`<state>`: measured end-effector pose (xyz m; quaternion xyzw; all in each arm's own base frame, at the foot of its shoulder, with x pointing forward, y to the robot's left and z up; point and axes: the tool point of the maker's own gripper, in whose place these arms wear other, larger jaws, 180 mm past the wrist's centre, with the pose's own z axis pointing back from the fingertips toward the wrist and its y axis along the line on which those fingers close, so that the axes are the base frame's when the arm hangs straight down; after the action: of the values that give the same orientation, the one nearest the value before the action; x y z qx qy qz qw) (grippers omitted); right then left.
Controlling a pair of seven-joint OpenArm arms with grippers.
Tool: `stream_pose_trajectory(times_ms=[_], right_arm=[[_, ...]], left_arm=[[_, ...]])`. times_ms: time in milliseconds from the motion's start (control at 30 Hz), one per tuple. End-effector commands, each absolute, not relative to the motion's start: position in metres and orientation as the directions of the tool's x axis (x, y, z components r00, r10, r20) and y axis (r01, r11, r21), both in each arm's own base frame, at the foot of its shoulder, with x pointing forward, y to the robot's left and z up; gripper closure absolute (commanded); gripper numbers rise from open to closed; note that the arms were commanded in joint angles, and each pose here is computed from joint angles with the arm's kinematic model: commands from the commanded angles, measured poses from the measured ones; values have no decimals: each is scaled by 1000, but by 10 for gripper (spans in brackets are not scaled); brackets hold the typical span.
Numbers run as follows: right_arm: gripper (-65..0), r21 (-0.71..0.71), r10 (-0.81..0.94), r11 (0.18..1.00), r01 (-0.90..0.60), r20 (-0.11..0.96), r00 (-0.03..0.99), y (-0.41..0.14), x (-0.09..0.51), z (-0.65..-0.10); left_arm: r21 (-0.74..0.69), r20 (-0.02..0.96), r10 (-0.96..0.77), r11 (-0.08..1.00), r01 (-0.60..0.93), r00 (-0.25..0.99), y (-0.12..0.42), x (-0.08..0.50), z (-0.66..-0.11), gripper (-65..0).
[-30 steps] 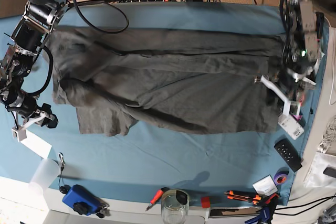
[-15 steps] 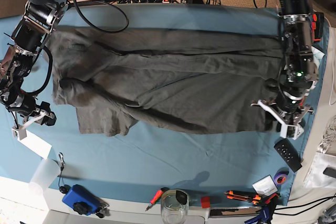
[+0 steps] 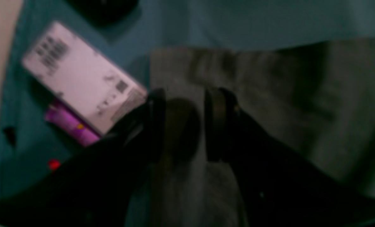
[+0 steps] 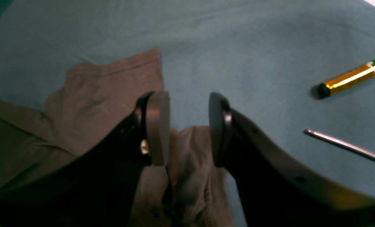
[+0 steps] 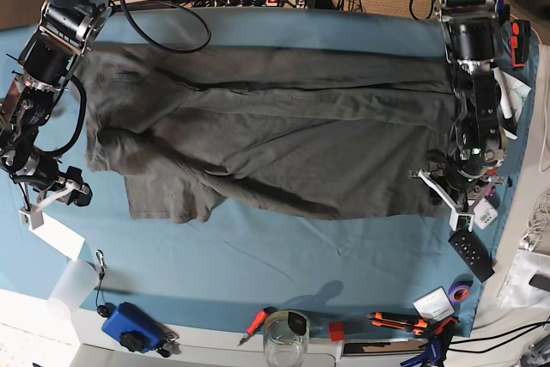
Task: Fold the T-shirt properly
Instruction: 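Move the left gripper to the shirt's side edge and grasp it, then grasp the shirt's side edge with the right gripper near the hem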
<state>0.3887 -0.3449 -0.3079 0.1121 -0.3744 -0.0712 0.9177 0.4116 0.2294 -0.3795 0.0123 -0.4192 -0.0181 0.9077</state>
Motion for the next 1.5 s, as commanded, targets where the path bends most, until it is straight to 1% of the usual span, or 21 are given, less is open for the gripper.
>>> stream_pose_trajectory(times_ms=[0, 200, 333, 433, 500, 567, 633, 733, 867, 1000, 1133, 1367, 1467], right_arm=[[-212, 240, -205, 970, 38, 723, 660, -355, 399, -283], [-212, 240, -206, 970, 38, 729, 653, -355, 400, -282], [-212, 236, -205, 971, 41, 731, 651, -356, 400, -282], [-212, 196, -200, 977, 80, 733, 650, -366, 400, -284], [-212, 166, -203, 979, 118, 735, 647, -375, 399, -285], [-212, 148, -204, 979, 142, 740, 641, -380, 400, -284], [-212, 147, -213, 977, 156, 742, 636, -383, 400, -285], [-212, 184, -252, 968, 173, 728, 638, -384, 403, -297], [-212, 266, -329, 943, 200, 663, 672, -381, 404, -327], [-212, 355, -349, 923, 147, 613, 709, -363, 403, -343], [-212, 434, -350, 898, 76, 598, 721, -337, 406, -343], [-212, 465, -331, 885, 38, 569, 753, -298, 411, -361], [-212, 426, -300, 904, 31, 582, 756, -289, 416, -368]], left_arm=[[44, 796, -45, 999, 16, 604, 235, 427, -360, -206], [72, 779, -63, 997, 11, 623, 242, 427, -368, -206], [63, 752, -52, 998, 7, 657, 243, 421, -382, -206], [60, 740, -48, 998, 6, 670, 244, 418, -388, -206], [61, 735, -49, 998, 5, 676, 244, 417, -389, -193], [63, 735, -50, 998, 5, 676, 245, 417, -388, -178], [64, 735, -51, 998, 5, 676, 246, 417, -388, -178], [63, 735, -50, 998, 5, 676, 246, 417, -388, -178], [54, 730, -43, 999, 5, 682, 245, 416, -389, -178], [54, 728, -42, 999, 5, 685, 245, 415, -390, -178], [53, 728, -42, 999, 5, 684, 244, 416, -390, -178], [54, 728, -43, 999, 5, 685, 245, 415, -390, -178], [54, 725, -43, 999, 5, 687, 245, 415, -390, -178]])
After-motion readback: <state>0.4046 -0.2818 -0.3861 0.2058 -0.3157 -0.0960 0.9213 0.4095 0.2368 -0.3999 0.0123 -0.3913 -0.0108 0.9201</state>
